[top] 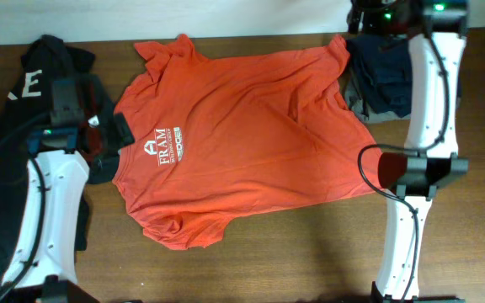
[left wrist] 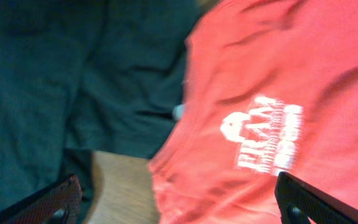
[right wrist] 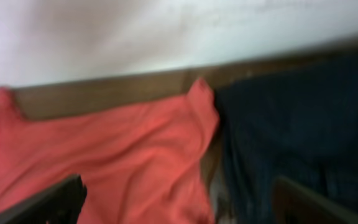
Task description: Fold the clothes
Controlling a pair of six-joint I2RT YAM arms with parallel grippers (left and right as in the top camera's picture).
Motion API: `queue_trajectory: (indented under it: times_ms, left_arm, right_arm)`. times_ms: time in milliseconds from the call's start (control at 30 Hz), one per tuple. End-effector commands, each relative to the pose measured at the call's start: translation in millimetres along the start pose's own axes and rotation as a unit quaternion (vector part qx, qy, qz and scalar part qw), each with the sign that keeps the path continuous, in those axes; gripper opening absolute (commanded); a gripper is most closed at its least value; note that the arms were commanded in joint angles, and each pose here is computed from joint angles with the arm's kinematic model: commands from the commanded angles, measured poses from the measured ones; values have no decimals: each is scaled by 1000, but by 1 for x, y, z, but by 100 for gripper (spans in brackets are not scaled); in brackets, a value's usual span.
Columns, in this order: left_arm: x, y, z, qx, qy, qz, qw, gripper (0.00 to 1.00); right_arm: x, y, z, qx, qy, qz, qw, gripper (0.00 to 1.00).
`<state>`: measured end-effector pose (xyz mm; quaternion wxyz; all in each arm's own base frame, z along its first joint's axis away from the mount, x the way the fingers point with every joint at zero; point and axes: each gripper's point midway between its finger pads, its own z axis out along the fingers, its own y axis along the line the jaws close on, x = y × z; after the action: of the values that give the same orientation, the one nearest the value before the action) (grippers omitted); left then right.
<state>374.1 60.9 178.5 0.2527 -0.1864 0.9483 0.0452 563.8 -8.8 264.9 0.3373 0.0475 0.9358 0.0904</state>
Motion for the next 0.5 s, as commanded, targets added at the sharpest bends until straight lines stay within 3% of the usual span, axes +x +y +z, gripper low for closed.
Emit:
queue_trajectory:
  times_ms: [0,100,300,467]
  left_arm:
    - [-17,-31,-41,92,-23,29,995,99]
    - [-14,-42,-70,106,-40,49,992,99]
    - [6,-58,-115,127,-65,82,986,99]
    - [34,-38,-132,86,-38,37,995,99]
  right_arm:
    - [-7,24,-76,-22,-35,9,999,99]
    - [17,30,-113,-2,-8,35,999,99]
    - [16,64,-174,-12,-59,3,998,99]
    - [29,95,-221,-25,-81,-27,996,99]
